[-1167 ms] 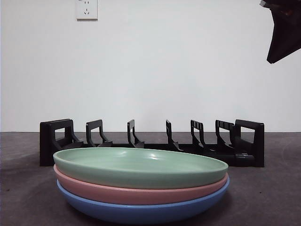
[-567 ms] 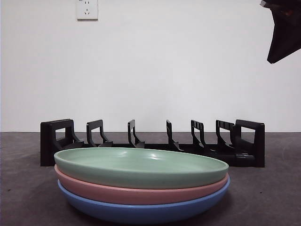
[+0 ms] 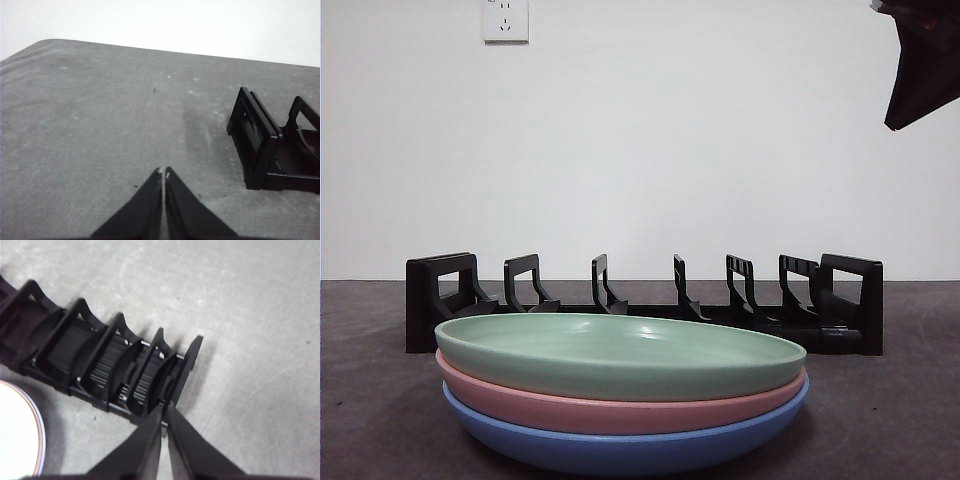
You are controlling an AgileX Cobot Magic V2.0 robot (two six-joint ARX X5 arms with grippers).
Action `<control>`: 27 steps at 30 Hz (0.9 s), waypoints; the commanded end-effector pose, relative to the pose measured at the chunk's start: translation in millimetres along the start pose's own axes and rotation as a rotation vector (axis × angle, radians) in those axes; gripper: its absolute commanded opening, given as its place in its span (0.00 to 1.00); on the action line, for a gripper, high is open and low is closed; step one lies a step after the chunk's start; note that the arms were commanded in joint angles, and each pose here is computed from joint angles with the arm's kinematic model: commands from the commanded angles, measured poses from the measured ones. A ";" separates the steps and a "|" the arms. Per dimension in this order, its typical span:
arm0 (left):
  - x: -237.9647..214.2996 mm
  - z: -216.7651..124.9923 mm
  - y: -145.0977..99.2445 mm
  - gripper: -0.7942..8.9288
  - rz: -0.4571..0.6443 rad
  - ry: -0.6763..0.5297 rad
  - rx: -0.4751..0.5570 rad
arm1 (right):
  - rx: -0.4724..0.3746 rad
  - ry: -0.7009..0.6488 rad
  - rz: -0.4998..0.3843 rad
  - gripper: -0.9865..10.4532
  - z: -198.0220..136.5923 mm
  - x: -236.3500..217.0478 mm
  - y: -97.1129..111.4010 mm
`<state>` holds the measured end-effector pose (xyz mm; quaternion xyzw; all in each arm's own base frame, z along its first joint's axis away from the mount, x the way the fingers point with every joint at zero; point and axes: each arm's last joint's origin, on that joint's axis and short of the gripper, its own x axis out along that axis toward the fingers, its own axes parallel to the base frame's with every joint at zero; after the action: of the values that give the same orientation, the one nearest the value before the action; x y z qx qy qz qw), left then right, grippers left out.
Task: Place the plate
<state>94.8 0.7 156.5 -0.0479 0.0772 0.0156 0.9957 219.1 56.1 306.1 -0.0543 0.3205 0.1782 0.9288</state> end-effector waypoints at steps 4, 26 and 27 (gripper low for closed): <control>1.8 -6.6 0.7 0.09 0.001 0.022 -0.008 | -0.014 -0.038 0.003 0.10 5.3 0.2 1.8; 1.8 -6.5 0.7 0.09 0.001 0.021 -0.008 | 0.082 -0.561 -0.361 0.10 -189.1 -16.4 -2.1; 1.8 -6.5 0.7 0.09 0.001 0.021 -0.008 | 0.086 -0.571 -0.368 0.10 -193.3 -14.6 -2.5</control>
<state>94.8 0.7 156.5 -0.0479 0.0772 0.0156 0.9957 98.7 8.1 160.2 -0.0331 0.0559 0.0053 0.9979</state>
